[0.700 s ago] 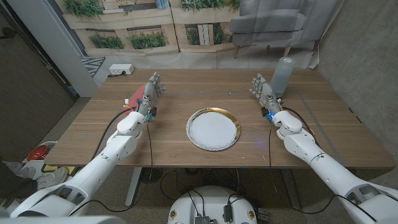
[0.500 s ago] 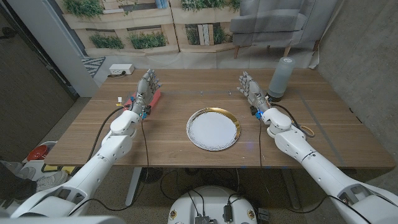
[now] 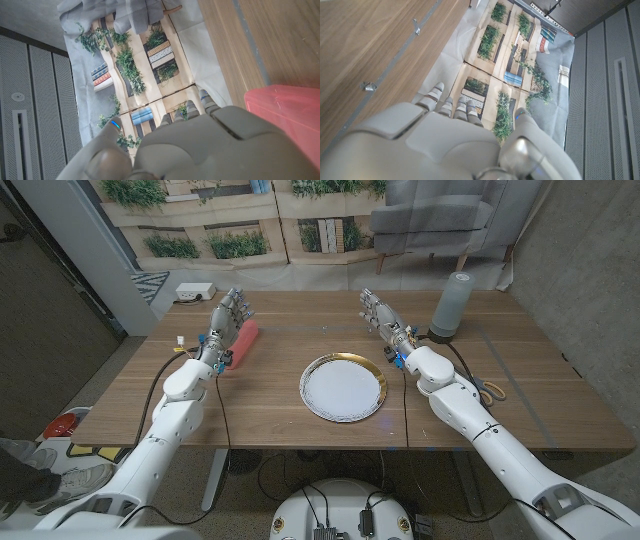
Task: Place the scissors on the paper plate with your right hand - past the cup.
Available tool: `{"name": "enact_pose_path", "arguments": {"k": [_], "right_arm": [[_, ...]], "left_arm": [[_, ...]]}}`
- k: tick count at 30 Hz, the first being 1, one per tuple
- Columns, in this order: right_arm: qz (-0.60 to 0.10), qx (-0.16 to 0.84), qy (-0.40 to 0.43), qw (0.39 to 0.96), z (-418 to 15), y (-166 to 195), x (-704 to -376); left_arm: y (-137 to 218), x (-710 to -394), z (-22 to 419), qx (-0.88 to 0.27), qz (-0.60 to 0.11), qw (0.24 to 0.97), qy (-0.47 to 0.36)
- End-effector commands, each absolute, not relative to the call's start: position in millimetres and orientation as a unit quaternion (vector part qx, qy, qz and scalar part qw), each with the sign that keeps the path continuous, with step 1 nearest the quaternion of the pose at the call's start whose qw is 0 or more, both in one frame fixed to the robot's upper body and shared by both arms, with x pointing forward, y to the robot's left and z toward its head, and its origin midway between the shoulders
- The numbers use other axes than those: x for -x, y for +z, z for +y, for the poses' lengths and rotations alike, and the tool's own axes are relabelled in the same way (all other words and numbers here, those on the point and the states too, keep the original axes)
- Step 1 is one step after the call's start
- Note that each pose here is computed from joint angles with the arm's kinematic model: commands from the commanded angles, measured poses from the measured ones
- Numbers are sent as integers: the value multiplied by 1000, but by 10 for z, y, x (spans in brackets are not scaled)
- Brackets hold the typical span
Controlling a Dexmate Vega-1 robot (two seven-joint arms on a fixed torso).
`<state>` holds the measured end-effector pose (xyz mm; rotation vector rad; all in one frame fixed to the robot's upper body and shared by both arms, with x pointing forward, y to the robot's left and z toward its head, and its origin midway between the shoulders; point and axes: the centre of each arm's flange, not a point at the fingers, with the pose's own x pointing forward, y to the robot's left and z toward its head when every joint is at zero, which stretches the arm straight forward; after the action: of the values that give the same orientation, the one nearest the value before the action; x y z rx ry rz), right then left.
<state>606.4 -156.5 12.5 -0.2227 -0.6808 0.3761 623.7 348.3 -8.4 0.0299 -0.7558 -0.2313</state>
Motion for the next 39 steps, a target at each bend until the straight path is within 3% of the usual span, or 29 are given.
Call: {"name": "enact_pose_path", "arguments": {"k": [1,39], "right_arm": [[-325,138,157,922,-1708,117,-6060],[-325,269,95,902,-2146,227,-5792]], "left_arm": [[-99,-6157,3593,-18,-373,922,-102],[-69,-6226,3552,-29,-372,922,-107]]}}
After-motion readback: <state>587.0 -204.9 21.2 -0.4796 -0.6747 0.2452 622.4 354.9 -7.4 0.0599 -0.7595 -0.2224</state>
